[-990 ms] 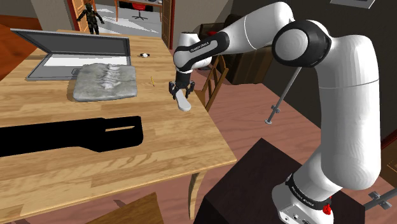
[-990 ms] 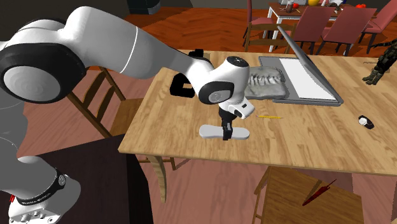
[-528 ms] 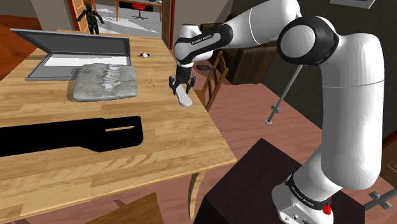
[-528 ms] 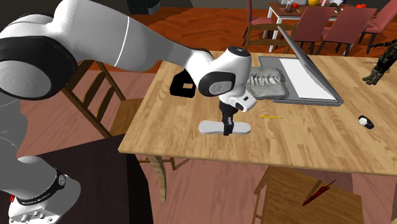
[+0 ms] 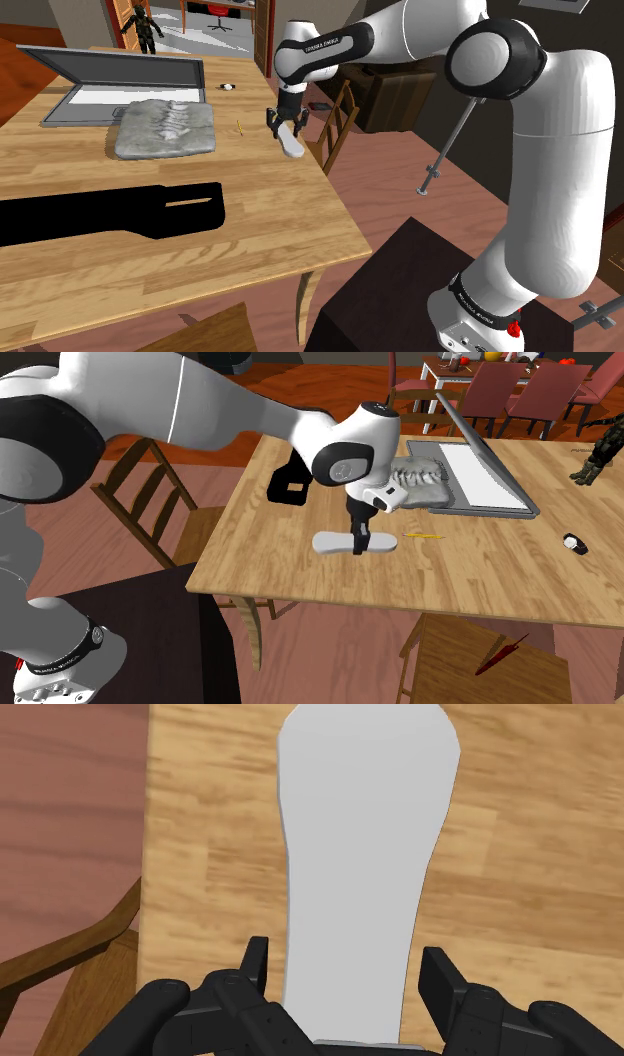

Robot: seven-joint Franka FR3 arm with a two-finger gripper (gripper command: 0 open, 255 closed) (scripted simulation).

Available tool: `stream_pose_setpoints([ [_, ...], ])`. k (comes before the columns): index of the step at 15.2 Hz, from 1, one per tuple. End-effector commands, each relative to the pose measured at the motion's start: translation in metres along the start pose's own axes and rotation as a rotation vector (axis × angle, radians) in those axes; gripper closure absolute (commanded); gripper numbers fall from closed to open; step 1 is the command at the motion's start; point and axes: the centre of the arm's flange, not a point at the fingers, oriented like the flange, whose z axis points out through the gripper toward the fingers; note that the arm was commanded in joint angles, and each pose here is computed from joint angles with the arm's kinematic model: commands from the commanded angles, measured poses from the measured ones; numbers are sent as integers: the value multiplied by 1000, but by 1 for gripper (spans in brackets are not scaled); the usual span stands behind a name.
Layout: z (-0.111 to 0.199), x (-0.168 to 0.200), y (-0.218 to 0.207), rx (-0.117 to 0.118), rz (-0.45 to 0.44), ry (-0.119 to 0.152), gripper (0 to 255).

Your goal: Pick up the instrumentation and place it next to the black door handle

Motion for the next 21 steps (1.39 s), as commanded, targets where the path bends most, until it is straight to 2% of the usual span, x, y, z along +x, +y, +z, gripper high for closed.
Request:
stream_pose_setpoints([
  [1, -11, 0, 0, 0, 0, 0, 255],
  [8, -48, 0, 0, 0, 0, 0, 255],
  [21, -47, -133, -108, 0, 0, 0, 255],
])
